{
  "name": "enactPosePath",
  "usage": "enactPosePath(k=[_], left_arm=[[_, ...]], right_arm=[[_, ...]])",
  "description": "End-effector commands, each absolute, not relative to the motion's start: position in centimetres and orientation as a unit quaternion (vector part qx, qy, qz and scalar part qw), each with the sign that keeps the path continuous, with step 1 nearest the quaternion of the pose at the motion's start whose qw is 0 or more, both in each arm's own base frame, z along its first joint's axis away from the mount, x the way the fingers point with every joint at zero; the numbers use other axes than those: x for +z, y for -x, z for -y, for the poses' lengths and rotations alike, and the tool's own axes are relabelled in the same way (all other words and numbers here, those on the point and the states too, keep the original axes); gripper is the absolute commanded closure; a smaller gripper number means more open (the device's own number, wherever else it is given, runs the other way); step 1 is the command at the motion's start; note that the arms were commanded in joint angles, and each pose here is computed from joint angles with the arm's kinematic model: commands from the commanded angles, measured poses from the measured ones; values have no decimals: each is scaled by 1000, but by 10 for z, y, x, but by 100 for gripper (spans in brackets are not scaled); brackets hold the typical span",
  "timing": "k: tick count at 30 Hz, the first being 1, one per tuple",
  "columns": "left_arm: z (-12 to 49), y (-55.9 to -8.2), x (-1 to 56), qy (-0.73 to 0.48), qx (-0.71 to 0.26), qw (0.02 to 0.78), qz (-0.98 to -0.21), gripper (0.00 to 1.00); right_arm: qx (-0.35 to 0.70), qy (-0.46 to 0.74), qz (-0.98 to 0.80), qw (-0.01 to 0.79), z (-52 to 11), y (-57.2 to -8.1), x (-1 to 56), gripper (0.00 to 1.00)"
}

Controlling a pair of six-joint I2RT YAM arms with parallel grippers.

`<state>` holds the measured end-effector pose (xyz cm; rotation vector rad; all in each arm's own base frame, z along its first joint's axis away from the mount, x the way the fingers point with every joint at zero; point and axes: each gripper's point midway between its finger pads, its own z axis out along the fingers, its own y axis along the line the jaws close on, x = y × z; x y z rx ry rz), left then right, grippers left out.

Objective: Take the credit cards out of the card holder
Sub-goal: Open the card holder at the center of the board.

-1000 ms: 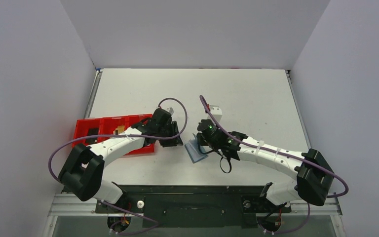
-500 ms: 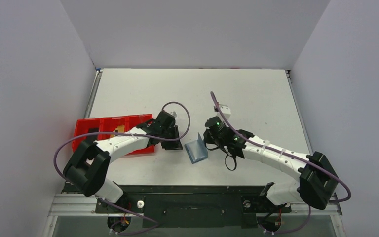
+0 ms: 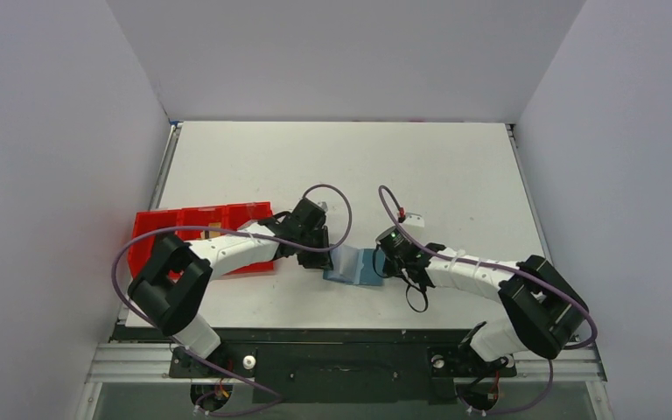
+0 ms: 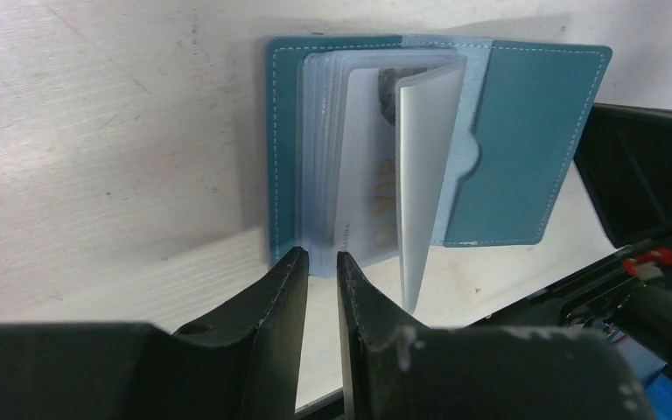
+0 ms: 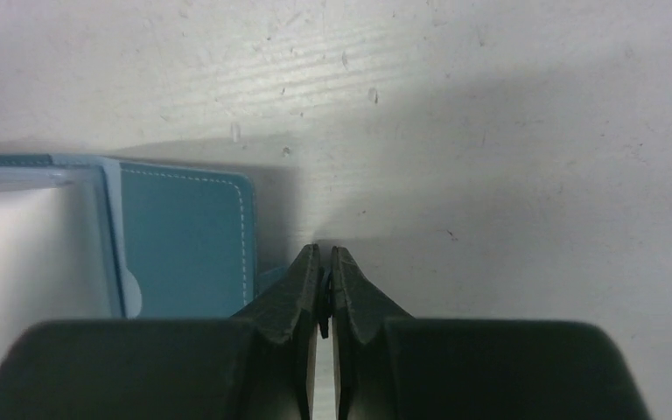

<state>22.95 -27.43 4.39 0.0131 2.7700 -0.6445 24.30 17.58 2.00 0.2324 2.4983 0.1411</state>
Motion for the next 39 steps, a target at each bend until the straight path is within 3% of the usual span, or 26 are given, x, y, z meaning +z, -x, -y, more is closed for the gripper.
enactPosePath(k=[1, 16, 21, 25, 33, 39], left_arm=[[294, -240, 58, -15, -246, 166, -955, 83], [319, -250, 62, -24, -257, 168, -951, 84], [330, -255, 58, -21, -260, 163, -952, 84], [339, -256, 58, -21, -267, 159, -950, 84], [356, -258, 44, -19, -272, 141, -952, 84], [363, -258, 32, -13, -267, 130, -955, 84]], right_arm=[[82, -96, -941, 314, -189, -248, 11, 100], [133, -56, -932, 333, -225, -274, 32, 100], [160, -60, -922, 348, -225, -276, 62, 78], [175, -62, -912, 366, -220, -275, 91, 66], [195, -76, -896, 393, -204, -269, 126, 61], [241, -76, -894, 370, -220, -261, 125, 63]])
